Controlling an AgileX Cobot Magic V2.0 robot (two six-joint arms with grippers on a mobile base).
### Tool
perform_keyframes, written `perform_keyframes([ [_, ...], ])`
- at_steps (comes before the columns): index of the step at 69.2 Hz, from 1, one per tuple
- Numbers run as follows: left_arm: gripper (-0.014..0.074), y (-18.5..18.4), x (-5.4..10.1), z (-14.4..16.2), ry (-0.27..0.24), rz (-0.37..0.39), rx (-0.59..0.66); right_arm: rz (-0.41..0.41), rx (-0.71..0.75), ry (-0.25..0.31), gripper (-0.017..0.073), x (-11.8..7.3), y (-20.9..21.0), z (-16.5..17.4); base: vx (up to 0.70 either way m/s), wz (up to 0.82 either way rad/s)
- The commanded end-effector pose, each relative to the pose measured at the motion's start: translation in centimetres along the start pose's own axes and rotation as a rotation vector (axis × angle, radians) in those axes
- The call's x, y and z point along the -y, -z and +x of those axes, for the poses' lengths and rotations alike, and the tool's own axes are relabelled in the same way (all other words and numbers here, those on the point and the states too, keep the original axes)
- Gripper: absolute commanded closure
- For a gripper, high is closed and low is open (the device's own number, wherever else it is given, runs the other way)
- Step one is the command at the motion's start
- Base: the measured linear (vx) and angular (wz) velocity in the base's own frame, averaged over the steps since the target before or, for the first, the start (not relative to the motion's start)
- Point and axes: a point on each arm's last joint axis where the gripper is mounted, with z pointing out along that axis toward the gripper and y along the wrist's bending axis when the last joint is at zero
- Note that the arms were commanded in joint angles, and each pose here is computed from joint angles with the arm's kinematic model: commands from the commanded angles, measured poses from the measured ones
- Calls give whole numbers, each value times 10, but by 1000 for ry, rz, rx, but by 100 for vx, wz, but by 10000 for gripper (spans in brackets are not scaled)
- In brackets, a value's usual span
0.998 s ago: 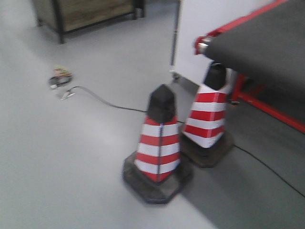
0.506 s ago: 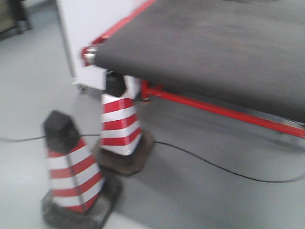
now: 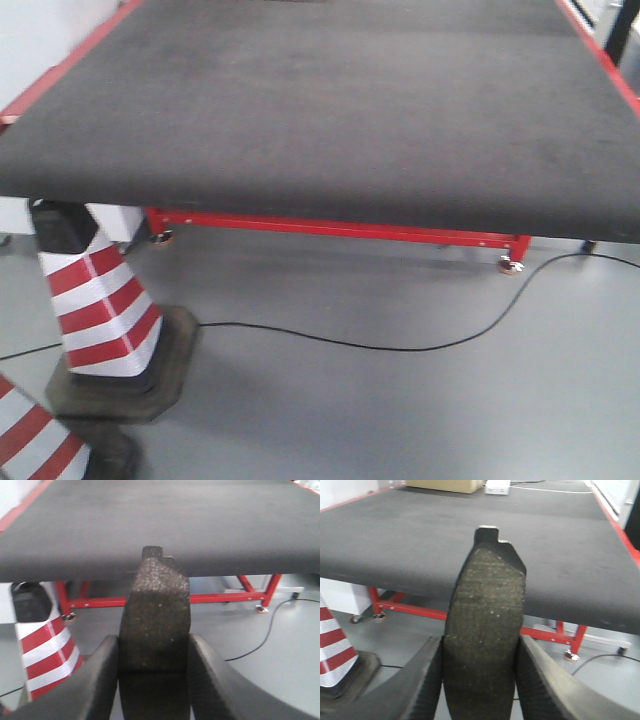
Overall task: Move and align brake pads A on conveyor
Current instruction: 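Turn and drive up to the dark grey conveyor belt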
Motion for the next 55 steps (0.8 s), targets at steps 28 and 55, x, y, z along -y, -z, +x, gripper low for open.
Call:
perform_keyframes([
  [28, 600, 3, 2, -17, 5, 19, 115, 18, 113, 4, 567, 2, 4, -18, 12, -24],
  [55, 600, 3, 2, -17, 5, 19, 115, 18, 113, 4, 567, 2, 4, -18, 31, -3],
])
